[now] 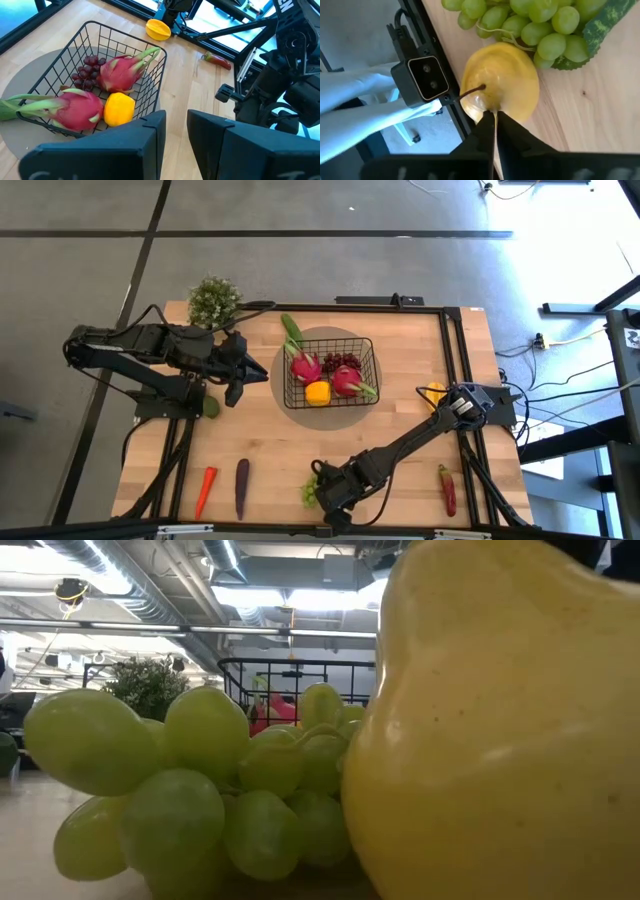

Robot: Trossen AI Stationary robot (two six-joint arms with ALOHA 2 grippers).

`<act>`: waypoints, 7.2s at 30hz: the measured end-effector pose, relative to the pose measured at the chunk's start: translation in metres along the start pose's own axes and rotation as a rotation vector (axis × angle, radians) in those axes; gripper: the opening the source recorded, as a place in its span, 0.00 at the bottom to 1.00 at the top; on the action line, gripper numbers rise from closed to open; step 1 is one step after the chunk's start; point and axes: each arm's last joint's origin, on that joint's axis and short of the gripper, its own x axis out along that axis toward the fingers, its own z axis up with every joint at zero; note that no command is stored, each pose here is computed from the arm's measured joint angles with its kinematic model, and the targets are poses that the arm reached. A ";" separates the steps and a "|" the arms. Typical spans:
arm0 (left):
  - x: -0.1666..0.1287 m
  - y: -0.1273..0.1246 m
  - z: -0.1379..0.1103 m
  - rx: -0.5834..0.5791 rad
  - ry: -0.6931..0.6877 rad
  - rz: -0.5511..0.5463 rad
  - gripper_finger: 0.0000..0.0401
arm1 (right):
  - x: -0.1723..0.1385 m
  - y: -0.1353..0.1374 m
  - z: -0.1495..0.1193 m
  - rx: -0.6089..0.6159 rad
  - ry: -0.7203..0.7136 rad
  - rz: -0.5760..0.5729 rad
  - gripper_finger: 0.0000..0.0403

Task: Build produce basket
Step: Put the yellow pear into the black wire basket

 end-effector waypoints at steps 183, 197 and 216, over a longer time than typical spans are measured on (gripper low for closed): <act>0.000 0.000 0.000 0.000 -0.001 0.000 0.17 | -0.107 -0.017 0.027 0.304 -0.040 -0.245 0.00; 0.000 0.000 0.000 -0.001 -0.005 -0.003 0.17 | -0.168 -0.054 0.058 0.165 -0.225 -0.242 0.00; 0.006 0.002 0.001 0.028 -0.045 0.115 0.17 | -0.216 -0.129 0.138 -0.248 -0.408 -0.207 0.00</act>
